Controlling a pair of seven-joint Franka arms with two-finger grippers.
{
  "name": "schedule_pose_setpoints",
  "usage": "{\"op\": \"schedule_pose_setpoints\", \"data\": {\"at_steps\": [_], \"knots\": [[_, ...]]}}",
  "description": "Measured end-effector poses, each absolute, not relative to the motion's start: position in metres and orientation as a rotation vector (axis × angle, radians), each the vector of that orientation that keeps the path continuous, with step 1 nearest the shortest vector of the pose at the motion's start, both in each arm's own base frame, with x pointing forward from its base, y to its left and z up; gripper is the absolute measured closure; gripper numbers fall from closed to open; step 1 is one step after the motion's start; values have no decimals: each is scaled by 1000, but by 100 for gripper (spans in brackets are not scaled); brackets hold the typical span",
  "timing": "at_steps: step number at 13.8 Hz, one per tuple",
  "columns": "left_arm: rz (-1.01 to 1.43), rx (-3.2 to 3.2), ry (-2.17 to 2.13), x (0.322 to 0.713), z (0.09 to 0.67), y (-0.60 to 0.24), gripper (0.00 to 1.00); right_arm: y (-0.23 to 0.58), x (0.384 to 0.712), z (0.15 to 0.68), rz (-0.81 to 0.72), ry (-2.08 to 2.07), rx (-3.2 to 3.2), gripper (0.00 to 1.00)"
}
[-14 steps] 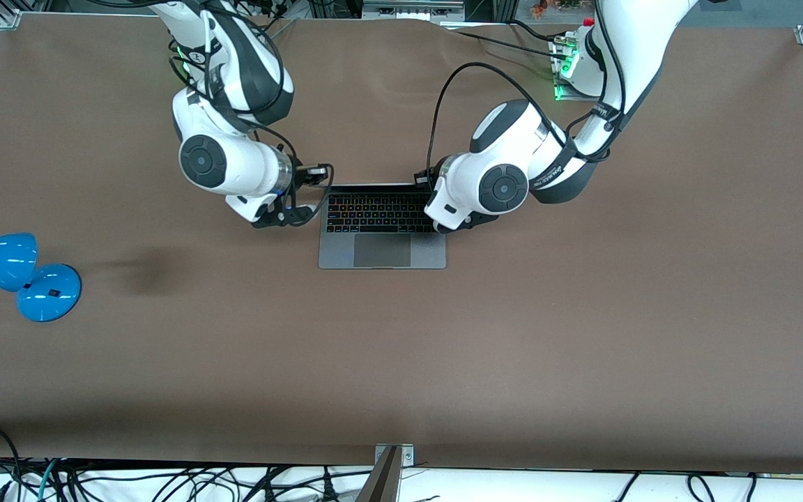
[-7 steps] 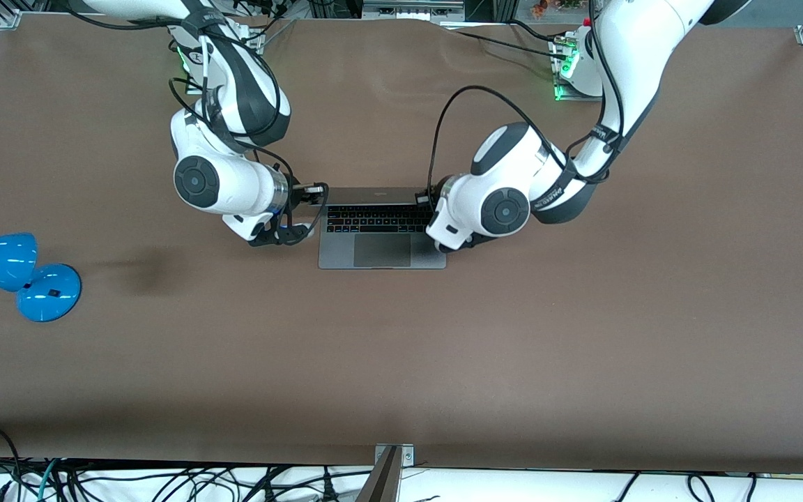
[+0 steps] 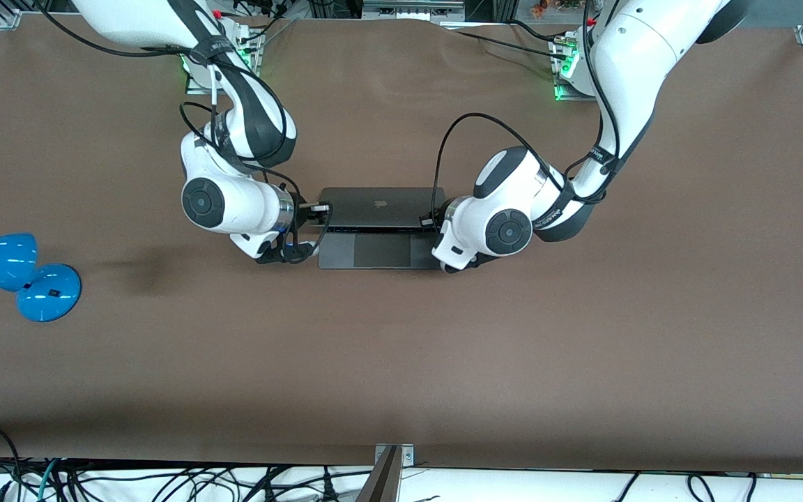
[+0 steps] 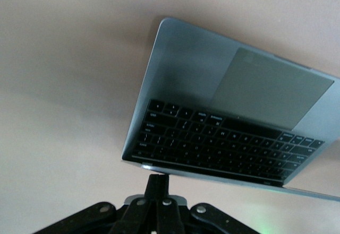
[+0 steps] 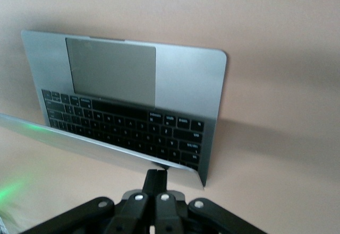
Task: Close laptop with both arms from behind
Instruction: 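Push the screen forward with both grippers, folding it down over the keyboard, then hold both grippers on the closed lid, pressing it shut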
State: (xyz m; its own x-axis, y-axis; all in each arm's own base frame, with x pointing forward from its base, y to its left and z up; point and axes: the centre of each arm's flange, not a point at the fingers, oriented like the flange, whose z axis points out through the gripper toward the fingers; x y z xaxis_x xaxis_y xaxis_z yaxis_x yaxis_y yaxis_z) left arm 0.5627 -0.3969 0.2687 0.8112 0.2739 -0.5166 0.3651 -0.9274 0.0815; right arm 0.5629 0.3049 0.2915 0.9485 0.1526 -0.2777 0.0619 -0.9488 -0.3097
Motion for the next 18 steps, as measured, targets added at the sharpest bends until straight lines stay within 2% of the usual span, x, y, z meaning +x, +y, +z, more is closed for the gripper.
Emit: {"op": "schedule_pose_setpoints", "data": {"at_steps": [14,18], "knots": [[-687,2820,525,583,223,-392,99,293,609,226,433,-183,-2766,97],[-658,2842,530,587,202,-392,99,292,616,211,390,-185,-2779,97]]}}
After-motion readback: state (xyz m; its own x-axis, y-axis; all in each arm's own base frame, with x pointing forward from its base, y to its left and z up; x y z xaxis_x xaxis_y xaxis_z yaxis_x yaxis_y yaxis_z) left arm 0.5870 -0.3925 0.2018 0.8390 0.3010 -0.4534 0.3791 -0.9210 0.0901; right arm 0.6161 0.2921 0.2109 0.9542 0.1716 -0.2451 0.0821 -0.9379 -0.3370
